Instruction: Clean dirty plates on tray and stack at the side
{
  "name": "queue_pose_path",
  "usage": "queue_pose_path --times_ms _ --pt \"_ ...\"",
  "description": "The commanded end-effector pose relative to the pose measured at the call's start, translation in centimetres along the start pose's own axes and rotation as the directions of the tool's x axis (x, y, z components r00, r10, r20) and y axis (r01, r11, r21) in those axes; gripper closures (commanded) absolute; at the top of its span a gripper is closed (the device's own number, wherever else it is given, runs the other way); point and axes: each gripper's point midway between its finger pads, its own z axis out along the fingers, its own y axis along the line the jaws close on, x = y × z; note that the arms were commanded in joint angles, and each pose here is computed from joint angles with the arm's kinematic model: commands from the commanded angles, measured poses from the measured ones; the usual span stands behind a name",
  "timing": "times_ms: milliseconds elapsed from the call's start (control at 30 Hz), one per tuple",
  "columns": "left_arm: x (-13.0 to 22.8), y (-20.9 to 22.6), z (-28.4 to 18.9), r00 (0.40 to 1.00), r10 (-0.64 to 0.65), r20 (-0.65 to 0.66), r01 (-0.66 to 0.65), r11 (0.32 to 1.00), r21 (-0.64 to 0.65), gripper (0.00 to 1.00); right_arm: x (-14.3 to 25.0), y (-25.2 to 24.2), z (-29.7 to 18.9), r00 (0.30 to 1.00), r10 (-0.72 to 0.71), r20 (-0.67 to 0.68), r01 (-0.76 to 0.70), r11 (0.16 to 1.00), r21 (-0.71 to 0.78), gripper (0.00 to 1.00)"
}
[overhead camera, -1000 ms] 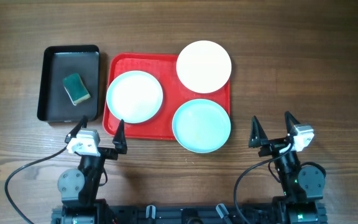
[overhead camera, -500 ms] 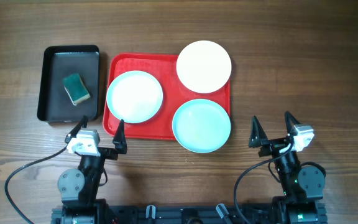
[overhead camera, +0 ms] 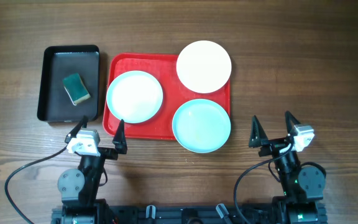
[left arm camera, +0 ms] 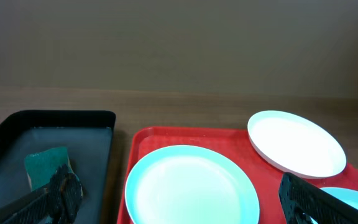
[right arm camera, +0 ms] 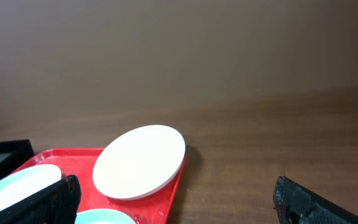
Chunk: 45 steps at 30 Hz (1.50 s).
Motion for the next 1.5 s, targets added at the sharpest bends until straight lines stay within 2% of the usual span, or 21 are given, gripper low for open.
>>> queue_pose_path --times_ms 0,133,267,400,700,933,1033,1133,1367,1467 --pt "0.0 0.1 0.0 0.998 -0.057 0.003 0.057 0.998 -0.005 0.0 -0.9 0.8 -0.1 0.999 -0.017 0.027 0.018 0.999 -0.044 0.0" --pt "-1.5 -0.1 -0.3 0.988 -0.151 0.027 0.151 0.988 0.002 0.0 -3.4 2.0 -0.6 0.998 0.002 0.071 0.004 0.996 -0.087 0.0" --pt "-4.6 -0.5 -0.8 0.987 -0.147 0.073 0.146 0.989 0.008 0.0 -6.0 3.0 -1.0 0.996 0.003 0.093 0.008 0.993 -0.117 0.0" --pt "-7.4 -0.8 -1.3 0.987 -0.148 0.061 0.148 0.989 0.003 0.0 -8.0 3.8 -0.6 0.999 -0.004 0.05 0.011 0.991 -0.134 0.0" --pt "-11.9 -1.1 -0.6 0.971 -0.188 -0.15 0.182 0.982 -0.057 0.0 -13.3 6.9 2.8 0.998 0.003 -0.067 -0.021 0.964 -0.266 0.0" --pt "-14.2 -1.1 1.1 0.912 -0.227 -0.342 0.198 0.973 -0.116 0.0 -14.4 7.9 5.5 0.973 -0.043 -0.227 -0.03 0.951 -0.307 0.0" --pt "-14.5 -0.6 2.1 0.865 -0.245 -0.437 0.191 0.968 -0.164 0.0 -14.5 7.7 6.5 0.949 -0.026 -0.314 -0.069 0.956 -0.285 0.0" --pt "-14.1 0.6 2.7 0.794 -0.273 -0.543 0.155 0.955 -0.255 0.0 -14.5 7.6 7.3 0.921 -0.015 -0.388 -0.096 0.959 -0.266 0.0" --pt "-11.9 1.0 3.3 0.559 -0.338 -0.757 0.111 0.936 -0.335 0.0 -13.5 7.8 8.3 0.826 -0.125 -0.55 -0.064 0.948 -0.311 0.0" --pt "-10.1 1.2 3.6 0.489 -0.352 -0.798 0.099 0.932 -0.35 0.0 -13.0 7.6 8.7 0.793 -0.132 -0.595 -0.074 0.949 -0.308 0.0"
